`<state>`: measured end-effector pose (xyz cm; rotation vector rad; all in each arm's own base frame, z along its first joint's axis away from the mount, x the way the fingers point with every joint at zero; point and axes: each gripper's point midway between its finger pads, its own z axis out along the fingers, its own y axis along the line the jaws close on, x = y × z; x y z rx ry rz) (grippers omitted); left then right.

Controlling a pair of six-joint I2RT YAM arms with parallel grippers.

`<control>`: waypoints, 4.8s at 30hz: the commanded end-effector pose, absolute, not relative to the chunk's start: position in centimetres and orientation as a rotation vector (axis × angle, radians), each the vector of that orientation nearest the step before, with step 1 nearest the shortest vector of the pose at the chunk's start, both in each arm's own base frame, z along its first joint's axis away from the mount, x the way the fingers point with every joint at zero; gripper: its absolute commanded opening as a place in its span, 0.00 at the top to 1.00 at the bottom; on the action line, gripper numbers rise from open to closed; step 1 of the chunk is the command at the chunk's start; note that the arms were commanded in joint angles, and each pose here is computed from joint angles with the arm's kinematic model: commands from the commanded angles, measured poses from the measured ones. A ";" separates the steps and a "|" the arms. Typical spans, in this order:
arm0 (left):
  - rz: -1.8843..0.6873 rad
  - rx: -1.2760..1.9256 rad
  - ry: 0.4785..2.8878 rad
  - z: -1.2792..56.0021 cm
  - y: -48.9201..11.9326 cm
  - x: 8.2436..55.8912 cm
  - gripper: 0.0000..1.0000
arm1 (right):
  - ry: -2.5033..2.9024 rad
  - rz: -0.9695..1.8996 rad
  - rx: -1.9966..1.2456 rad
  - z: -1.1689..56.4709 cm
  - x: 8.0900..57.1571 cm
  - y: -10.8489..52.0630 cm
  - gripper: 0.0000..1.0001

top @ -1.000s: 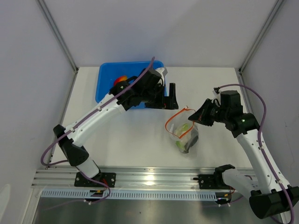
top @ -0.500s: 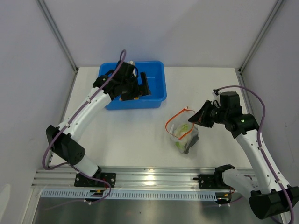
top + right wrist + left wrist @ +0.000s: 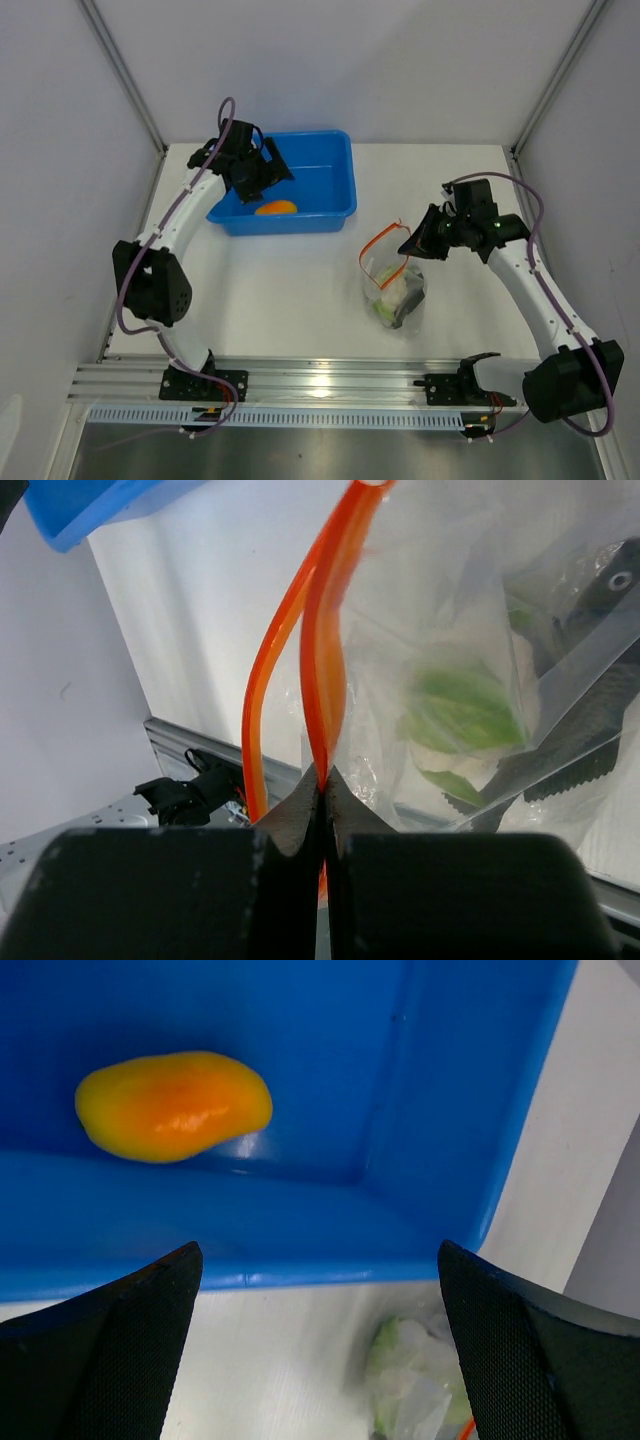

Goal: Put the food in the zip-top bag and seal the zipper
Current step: Pick up the fake fruit from the bin, then place the fake fruit in the zipper food storage bag.

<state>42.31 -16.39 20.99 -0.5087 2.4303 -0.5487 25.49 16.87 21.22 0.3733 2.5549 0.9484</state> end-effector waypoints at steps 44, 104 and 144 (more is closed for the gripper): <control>-0.529 -1.714 1.710 9.3 -6.9 62.4 0.01 | 2.795 0.779 0.388 14.1 32.8 15.4 1.00; -0.788 -1.458 1.933 10.7 -10.9 58.7 0.99 | 2.659 0.754 0.396 16.0 31.3 14.1 1.00; -1.397 0.188 2.153 37.4 -31.4 29.8 0.99 | 2.430 0.717 0.171 24.2 27.2 15.4 1.00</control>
